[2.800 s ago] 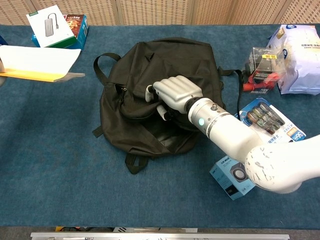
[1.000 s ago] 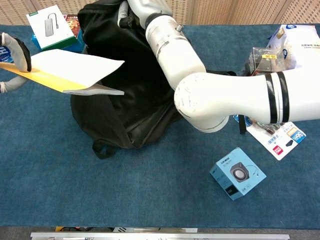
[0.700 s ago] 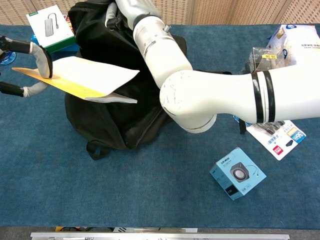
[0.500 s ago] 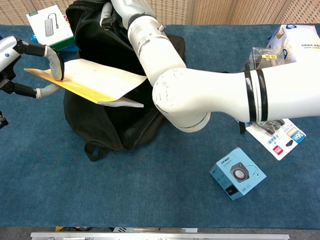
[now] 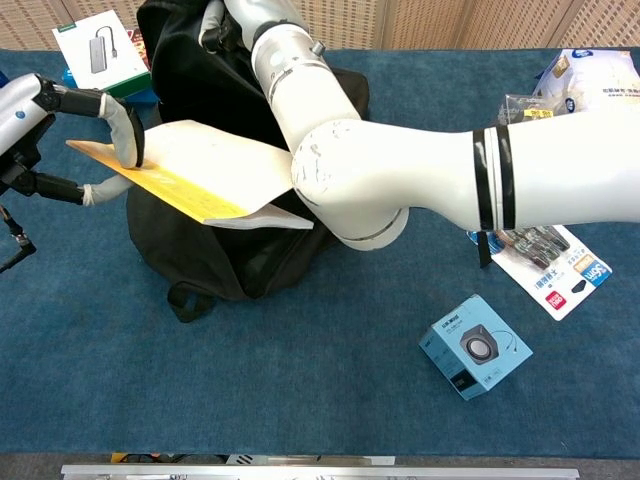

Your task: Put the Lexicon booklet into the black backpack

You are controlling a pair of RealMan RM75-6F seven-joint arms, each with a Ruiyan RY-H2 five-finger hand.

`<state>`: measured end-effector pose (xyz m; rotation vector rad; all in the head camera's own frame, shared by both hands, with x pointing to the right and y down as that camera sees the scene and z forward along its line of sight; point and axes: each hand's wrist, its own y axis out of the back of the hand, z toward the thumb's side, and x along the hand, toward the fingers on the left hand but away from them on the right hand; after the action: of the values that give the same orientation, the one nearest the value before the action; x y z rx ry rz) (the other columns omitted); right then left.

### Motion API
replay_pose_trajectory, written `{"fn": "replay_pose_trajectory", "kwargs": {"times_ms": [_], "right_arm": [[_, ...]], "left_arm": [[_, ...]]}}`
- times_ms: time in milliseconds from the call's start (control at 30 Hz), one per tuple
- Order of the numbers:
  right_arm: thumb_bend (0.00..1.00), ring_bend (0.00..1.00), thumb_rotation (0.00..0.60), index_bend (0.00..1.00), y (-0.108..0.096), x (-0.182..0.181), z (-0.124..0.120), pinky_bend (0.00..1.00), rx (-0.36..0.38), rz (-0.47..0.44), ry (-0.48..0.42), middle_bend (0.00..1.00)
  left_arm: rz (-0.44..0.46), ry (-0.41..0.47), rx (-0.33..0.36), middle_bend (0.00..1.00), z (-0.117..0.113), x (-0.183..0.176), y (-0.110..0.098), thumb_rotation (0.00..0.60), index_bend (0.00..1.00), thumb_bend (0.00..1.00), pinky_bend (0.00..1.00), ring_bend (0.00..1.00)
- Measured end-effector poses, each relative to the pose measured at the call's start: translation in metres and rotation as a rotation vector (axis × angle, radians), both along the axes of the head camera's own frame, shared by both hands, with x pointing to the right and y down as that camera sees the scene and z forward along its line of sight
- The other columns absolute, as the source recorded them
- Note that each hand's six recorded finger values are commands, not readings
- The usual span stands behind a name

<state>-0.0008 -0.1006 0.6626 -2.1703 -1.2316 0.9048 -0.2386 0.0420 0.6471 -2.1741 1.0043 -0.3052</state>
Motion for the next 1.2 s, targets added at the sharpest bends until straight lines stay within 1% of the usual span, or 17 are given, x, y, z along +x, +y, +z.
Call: {"fn": "replay_pose_trajectory", "kwargs": {"times_ms": [167,333,533,667,800,1033,1200], "right_arm": [[0.99,0.61,0.600,0.69,-0.001,-0.001,0.000,0.79,-0.016,0.009,-0.017,0.62],[0.99,0.61,0.600,0.69,-0.001,-0.001,0.001,0.79,-0.033,0.009,-0.028,0.62],[0.99,0.61,0.600,0.69,0.000,-0.001,-0.001,0.79,-0.049,0.005,-0.040,0.62],[0.99,0.61,0.600,0.69,-0.001,-0.002,-0.002,0.79,-0.061,0.007,-0.055,0.61],[0.99,0.61,0.600,0.69,-0.002,-0.002,-0.002,0.79,-0.074,0.016,-0.069,0.61],[0.99,0.61,0.600,0.69,-0.002,-0.005,-0.004,0.79,-0.088,0.026,-0.093,0.61],[0.99,0.61,0.600,0.69,-0.002,-0.007,-0.006,0.79,-0.097,0.038,-0.113,0.61]], "left_arm": [[0.015,0.012,-0.016,0.62,0.007,0.013,-0.002,0.600,0.66,0.32,0.43,0.49],[0.009,0.010,-0.027,0.62,0.017,0.023,-0.012,0.600,0.66,0.32,0.43,0.49],[-0.041,-0.018,-0.029,0.62,0.030,0.022,-0.029,0.600,0.66,0.32,0.43,0.49],[-0.081,-0.042,-0.018,0.63,0.037,0.017,-0.036,0.600,0.66,0.32,0.43,0.49],[-0.117,-0.081,0.002,0.63,0.044,0.011,-0.037,0.600,0.66,0.32,0.43,0.49],[-0.188,-0.141,0.040,0.63,0.054,0.005,-0.033,0.600,0.66,0.32,0.43,0.49],[-0.242,-0.166,0.057,0.63,0.060,0.004,-0.030,0.600,0.66,0.32,0.43,0.49]]}}
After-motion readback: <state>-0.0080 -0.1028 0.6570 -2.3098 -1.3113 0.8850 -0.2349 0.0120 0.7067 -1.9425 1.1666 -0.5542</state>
